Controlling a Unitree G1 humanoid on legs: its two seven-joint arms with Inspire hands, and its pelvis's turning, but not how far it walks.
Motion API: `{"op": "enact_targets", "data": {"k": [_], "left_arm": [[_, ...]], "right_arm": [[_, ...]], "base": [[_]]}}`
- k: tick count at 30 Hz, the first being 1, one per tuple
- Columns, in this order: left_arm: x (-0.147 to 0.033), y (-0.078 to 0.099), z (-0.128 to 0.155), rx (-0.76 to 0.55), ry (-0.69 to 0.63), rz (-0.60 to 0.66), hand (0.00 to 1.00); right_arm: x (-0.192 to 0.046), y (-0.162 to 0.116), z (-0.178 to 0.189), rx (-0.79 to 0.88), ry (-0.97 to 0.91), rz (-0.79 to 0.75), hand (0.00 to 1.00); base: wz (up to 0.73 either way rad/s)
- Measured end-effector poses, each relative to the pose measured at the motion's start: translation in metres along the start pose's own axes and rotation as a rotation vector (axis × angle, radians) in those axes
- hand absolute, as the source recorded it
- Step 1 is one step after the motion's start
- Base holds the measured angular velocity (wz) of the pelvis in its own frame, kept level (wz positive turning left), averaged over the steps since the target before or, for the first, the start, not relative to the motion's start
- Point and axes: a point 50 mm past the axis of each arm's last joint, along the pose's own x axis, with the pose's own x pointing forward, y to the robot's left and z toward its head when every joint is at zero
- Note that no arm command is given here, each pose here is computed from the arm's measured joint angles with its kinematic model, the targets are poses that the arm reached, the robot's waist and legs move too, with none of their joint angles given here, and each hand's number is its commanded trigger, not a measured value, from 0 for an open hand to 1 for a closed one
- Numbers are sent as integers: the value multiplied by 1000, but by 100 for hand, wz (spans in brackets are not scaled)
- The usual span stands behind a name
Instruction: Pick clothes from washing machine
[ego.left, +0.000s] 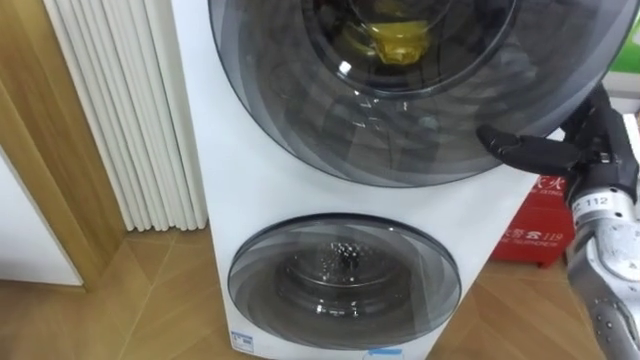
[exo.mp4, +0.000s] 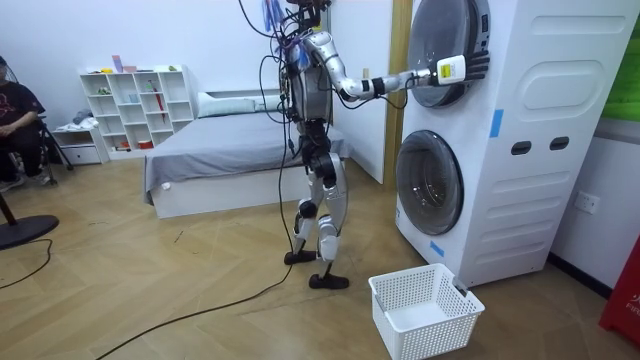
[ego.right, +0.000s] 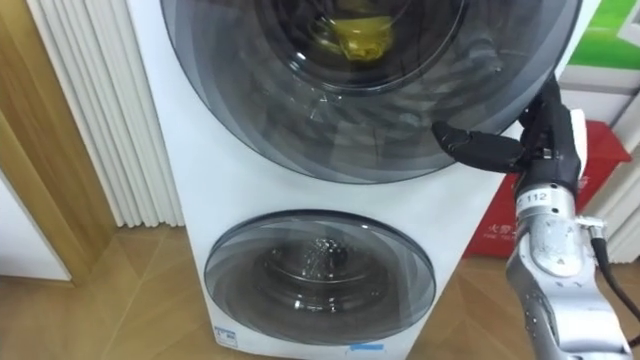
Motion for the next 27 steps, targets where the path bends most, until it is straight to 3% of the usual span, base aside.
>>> {"op": "enact_targets", "data": {"k": [27], "left_arm": [[-2, 8, -7, 53, 0, -76, 0]], "right_arm": [[2, -1, 9, -57, -20, 104, 0]], "base": [[-3]]}}
